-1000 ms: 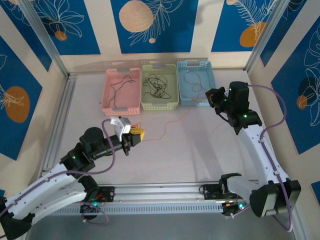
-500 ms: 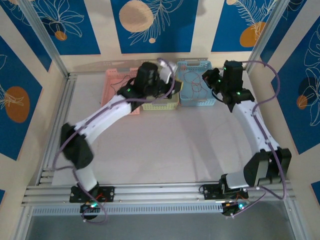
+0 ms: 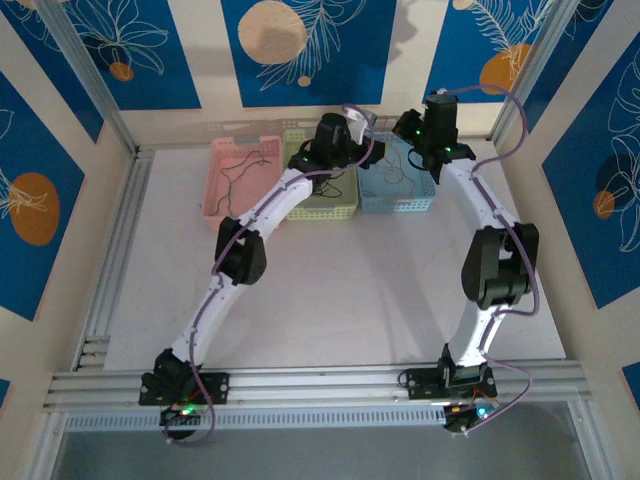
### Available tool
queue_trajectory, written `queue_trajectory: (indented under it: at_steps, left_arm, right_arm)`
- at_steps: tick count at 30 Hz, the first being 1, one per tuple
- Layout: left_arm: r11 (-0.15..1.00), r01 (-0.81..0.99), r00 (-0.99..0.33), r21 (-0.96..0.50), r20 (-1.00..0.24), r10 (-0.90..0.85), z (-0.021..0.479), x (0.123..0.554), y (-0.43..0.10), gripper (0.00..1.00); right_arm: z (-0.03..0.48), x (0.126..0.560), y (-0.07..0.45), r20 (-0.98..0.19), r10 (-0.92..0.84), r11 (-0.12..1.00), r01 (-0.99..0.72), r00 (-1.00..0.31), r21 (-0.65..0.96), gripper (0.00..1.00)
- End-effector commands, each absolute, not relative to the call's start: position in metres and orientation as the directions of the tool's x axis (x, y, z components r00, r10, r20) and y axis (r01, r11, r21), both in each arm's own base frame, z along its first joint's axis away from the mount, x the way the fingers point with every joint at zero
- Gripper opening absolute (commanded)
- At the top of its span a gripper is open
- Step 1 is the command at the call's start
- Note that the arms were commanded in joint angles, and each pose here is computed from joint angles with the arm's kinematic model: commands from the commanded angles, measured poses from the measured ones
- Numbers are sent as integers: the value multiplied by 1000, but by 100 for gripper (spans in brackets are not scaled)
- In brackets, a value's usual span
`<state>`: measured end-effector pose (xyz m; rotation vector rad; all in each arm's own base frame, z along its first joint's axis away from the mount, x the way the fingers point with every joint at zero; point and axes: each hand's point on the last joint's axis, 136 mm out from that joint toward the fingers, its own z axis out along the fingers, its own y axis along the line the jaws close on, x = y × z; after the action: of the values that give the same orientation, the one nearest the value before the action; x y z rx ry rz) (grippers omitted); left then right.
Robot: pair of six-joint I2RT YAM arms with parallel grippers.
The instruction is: Untangle the cables
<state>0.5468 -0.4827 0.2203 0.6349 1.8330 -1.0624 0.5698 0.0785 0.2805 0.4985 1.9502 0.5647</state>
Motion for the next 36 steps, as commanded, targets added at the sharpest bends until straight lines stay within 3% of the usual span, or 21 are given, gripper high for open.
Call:
queue_trajectory:
  at_steps: [1, 2, 3, 6, 14, 21, 25, 30, 33, 36]
  left_arm:
    - [457, 782, -446, -424, -893, -64, 230, 551, -488, 71]
    - [458, 777, -467, -431, -883, -39, 220, 549, -489, 81]
    - [466, 773, -483, -432, -876, -11, 213, 546, -488, 86]
    - [487, 774, -495, -404, -866, 68, 214, 534, -479, 93]
    - [507, 799, -437, -322, -891, 122, 292, 492, -444, 94]
    - [577, 776, -365, -256, -928, 78, 331, 409, -373, 95]
    - [729, 657, -326, -193, -944, 44, 301, 360, -294, 95]
    - [936, 351, -248, -35, -967, 57, 244, 314, -174, 98]
    - [990, 111, -235, 86, -966, 110, 223, 301, -109, 99]
    - [981, -14, -172, 192, -967, 186, 217, 295, -75, 99]
  right_arm:
    - [266, 593, 73, -748, 513, 844, 92, -421, 528, 24]
    - [255, 596, 73, -738, 514, 845, 111, -437, 523, 44]
    - [247, 595, 70, -730, 520, 845, 142, -444, 515, 56]
    - [247, 590, 64, -738, 527, 844, 155, -421, 514, 68]
    - [273, 547, 52, -723, 551, 826, 146, -418, 545, 69]
    - [271, 451, 46, -779, 454, 885, 112, -432, 453, 69]
    - [237, 397, 41, -835, 307, 950, 98, -456, 296, 70]
    - [188, 345, 33, -896, 163, 987, 74, -414, 146, 69]
    - [174, 334, 28, -913, 134, 991, 73, -386, 115, 69]
    - [154, 334, 15, -914, 66, 994, 103, -400, 27, 69]
